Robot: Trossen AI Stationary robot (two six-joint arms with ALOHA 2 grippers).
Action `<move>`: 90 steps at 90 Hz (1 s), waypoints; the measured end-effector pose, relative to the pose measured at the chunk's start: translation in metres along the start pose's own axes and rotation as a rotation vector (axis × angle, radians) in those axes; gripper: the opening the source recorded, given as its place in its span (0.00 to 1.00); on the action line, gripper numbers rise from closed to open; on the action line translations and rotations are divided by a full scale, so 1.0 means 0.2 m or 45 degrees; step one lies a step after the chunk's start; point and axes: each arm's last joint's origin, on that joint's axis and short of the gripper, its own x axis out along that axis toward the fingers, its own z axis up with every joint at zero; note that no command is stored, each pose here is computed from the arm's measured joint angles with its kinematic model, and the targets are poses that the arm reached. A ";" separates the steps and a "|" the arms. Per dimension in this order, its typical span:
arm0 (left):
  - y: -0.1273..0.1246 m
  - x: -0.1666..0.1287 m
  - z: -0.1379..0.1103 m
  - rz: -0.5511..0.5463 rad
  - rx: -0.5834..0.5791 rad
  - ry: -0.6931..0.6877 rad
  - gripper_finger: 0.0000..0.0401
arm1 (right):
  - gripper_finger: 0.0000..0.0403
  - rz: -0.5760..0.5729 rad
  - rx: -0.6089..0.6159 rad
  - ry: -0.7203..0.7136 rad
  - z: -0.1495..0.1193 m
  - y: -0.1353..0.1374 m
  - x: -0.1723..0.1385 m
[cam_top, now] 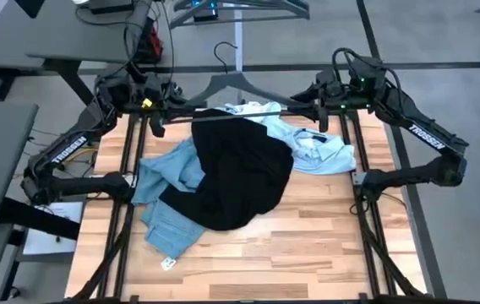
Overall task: Hang clothes
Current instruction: Hang the grey hanger on the rack
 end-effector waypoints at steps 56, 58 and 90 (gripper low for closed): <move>0.06 0.02 -0.05 0.146 -0.075 0.075 0.25 | 0.07 -0.009 -0.038 0.028 -0.01 -0.02 0.04; 0.08 0.01 -0.06 0.182 -0.083 0.100 0.27 | 0.07 -0.015 -0.034 0.032 -0.01 -0.03 0.04; 0.20 -0.13 -0.07 0.799 0.166 0.191 0.39 | 0.07 -0.145 0.016 -0.014 0.00 -0.19 0.05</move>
